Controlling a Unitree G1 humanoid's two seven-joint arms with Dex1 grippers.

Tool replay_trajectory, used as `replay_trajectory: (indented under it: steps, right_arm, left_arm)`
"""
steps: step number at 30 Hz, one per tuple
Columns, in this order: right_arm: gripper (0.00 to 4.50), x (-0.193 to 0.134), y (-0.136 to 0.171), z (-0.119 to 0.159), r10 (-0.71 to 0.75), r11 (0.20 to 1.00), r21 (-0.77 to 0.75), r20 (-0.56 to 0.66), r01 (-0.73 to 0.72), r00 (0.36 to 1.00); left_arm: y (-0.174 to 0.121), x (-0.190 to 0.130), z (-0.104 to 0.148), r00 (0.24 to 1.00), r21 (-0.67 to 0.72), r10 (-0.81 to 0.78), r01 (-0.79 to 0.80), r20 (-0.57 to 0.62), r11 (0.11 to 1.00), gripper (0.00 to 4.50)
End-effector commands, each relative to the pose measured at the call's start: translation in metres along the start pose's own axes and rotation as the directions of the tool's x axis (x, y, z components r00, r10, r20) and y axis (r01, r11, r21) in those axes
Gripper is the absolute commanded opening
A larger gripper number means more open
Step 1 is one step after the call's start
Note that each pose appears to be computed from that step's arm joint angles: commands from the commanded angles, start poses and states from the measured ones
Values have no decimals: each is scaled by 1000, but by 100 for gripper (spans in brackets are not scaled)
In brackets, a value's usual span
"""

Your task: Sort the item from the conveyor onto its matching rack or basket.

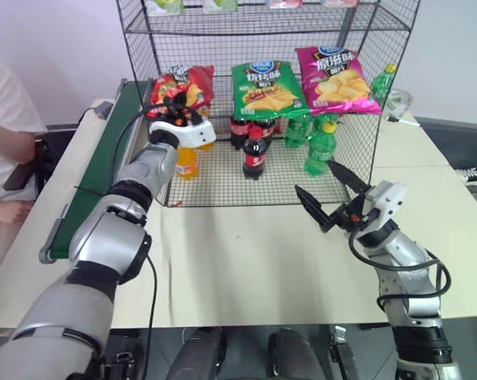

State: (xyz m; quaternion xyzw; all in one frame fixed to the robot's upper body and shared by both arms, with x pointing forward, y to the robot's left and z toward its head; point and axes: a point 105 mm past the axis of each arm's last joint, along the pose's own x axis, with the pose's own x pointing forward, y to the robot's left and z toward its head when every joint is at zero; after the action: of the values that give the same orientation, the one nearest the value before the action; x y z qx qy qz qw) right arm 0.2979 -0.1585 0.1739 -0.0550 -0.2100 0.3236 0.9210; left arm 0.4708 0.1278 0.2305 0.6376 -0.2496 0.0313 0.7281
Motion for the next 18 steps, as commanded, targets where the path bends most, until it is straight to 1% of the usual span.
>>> replay_trajectory:
  steps: [1,3,4,5,8,12,15,18]
  right_arm:
    - [450,5,3,16,20,999,-34,62,-17,998]
    - [450,5,4,15,19,999,-31,60,-17,998]
    - [450,5,4,14,21,999,-31,59,-19,998]
    - [450,6,5,14,24,999,-31,57,-23,998]
    - [450,6,8,12,35,999,-32,50,-34,998]
    - [450,6,7,12,34,999,-30,51,-32,998]
    - [450,6,7,12,35,999,-29,48,-33,998]
    - [450,6,6,12,35,999,-29,47,-34,998]
  left_arm:
    - [16,9,11,998,-39,35,-34,46,999,4]
    - [16,9,13,998,-42,31,-28,62,999,4]
    - [17,9,13,997,-13,37,-37,64,999,4]
    - [18,10,11,998,7,48,-48,51,999,4]
    - [20,10,4,999,2,50,-50,19,999,4]
    - [26,9,-7,999,-59,49,-50,-16,997,4]
    - [32,10,-10,998,-63,67,-68,-17,996,84]
    - [37,10,-6,997,-79,78,-76,21,994,231]
